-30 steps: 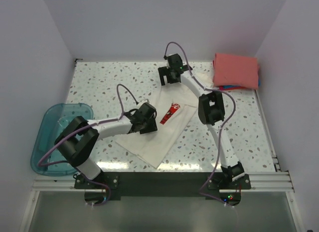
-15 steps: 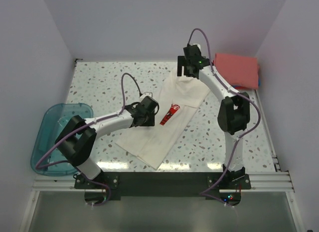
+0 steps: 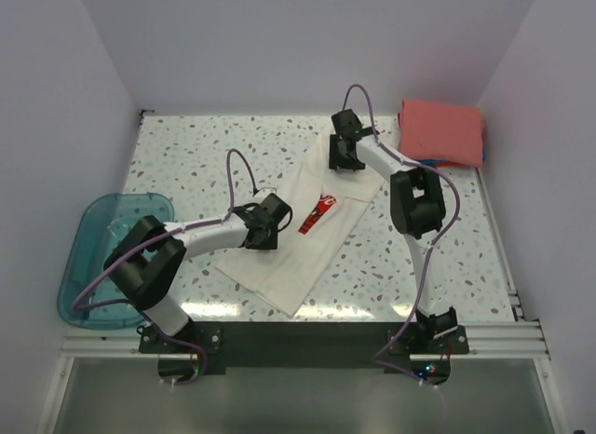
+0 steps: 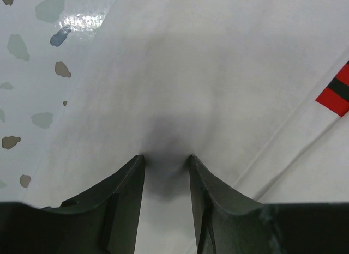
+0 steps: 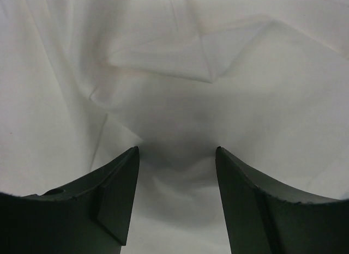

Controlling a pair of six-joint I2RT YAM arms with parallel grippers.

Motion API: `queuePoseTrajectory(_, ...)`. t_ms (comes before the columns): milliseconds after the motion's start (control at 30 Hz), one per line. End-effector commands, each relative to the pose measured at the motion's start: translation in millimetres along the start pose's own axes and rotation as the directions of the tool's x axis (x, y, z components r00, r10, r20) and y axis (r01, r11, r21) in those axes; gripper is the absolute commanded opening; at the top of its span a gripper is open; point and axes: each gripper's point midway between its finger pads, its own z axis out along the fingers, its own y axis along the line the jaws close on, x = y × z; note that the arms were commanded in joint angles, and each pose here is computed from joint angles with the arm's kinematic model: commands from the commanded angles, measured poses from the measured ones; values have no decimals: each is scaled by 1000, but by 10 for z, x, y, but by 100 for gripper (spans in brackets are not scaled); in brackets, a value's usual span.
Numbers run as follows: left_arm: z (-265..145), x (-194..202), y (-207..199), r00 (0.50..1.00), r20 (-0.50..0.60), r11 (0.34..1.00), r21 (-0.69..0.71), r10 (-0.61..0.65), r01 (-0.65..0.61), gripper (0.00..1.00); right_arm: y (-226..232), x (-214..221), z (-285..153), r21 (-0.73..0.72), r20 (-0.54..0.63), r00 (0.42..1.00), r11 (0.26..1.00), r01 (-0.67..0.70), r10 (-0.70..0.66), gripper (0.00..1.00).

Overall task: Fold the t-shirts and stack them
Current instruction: Fold the tshirt

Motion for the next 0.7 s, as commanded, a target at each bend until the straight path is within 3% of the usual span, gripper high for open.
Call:
queuePoseTrajectory(0, 142, 340, 186, 997, -76, 999, -52, -8, 4, 42, 15, -161, 102, -15, 11, 999, 999, -47, 47, 61)
queuePoseTrajectory(67, 140, 419, 150, 995, -93, 1000, -24, -18, 16, 41, -40, -71, 315, -4, -30, 999, 999, -46, 45, 63)
queuePoseTrajectory(233, 84, 636, 28, 990, -136, 997, 54, -43, 51, 40, 98, -342, 414, -75, 13, 1000, 997, -7, 8, 70)
queuePoseTrajectory(467, -16, 791, -512, 980, -192, 971, 221, -47, 90, 40, 396, -519, 508, -200, 77, 995, 976, 83, -69, 81)
queuePoseTrajectory(667, -122, 723, -908, 980, -195, 944, 318, -24, 87, 43, 420, -556, 429, -180, 111, 982, 969, 170, -152, 93)
